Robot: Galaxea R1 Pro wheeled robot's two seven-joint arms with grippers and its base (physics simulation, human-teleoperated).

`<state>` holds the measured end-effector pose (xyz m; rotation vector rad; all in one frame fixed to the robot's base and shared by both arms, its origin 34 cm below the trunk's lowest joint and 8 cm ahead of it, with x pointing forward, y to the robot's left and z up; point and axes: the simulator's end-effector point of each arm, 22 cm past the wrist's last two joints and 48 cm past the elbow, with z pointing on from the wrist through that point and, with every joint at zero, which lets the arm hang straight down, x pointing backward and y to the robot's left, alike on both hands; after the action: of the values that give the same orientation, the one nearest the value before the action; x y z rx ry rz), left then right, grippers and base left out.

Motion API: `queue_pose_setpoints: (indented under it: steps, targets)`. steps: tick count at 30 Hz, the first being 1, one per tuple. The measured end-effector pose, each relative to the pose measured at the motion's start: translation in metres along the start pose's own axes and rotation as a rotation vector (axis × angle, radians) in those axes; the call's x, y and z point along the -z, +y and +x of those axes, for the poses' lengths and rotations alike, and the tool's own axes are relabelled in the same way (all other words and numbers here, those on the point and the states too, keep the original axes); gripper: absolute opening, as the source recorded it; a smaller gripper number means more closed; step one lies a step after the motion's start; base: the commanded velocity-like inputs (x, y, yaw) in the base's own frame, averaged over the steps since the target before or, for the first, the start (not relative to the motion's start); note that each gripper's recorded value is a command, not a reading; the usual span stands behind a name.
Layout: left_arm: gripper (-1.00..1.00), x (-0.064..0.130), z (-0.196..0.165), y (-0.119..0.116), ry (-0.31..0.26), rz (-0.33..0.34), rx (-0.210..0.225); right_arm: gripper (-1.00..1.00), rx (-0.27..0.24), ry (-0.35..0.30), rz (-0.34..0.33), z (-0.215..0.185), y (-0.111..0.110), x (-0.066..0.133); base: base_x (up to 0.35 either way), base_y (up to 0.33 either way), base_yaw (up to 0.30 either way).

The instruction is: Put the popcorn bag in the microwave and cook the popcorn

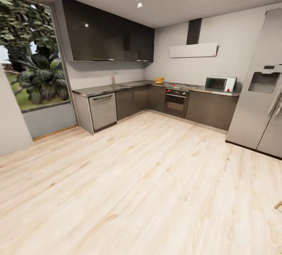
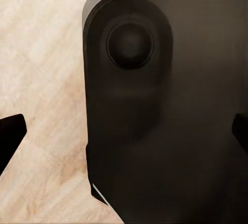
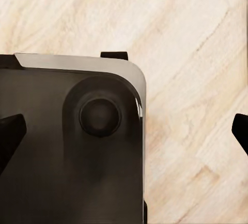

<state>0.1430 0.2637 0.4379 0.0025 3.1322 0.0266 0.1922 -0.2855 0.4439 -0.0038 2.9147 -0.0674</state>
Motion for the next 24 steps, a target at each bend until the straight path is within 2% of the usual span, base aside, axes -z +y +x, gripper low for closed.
queue_pose_setpoints:
  steps: [13, 24]
  targets:
    - [1.00, 0.0000, -0.0001, 0.0055, 0.000, -0.007, 0.001, 1.00, 0.000, 0.000, 0.000, -0.0002, 0.0000, 0.0000, 0.341, 0.000, -0.272]
    - [1.00, 0.0000, 0.0000, 0.0059, 0.000, -0.007, 0.001, 1.00, 0.000, 0.000, 0.001, -0.0002, -0.0002, 0.0000, 0.341, 0.000, -0.021]
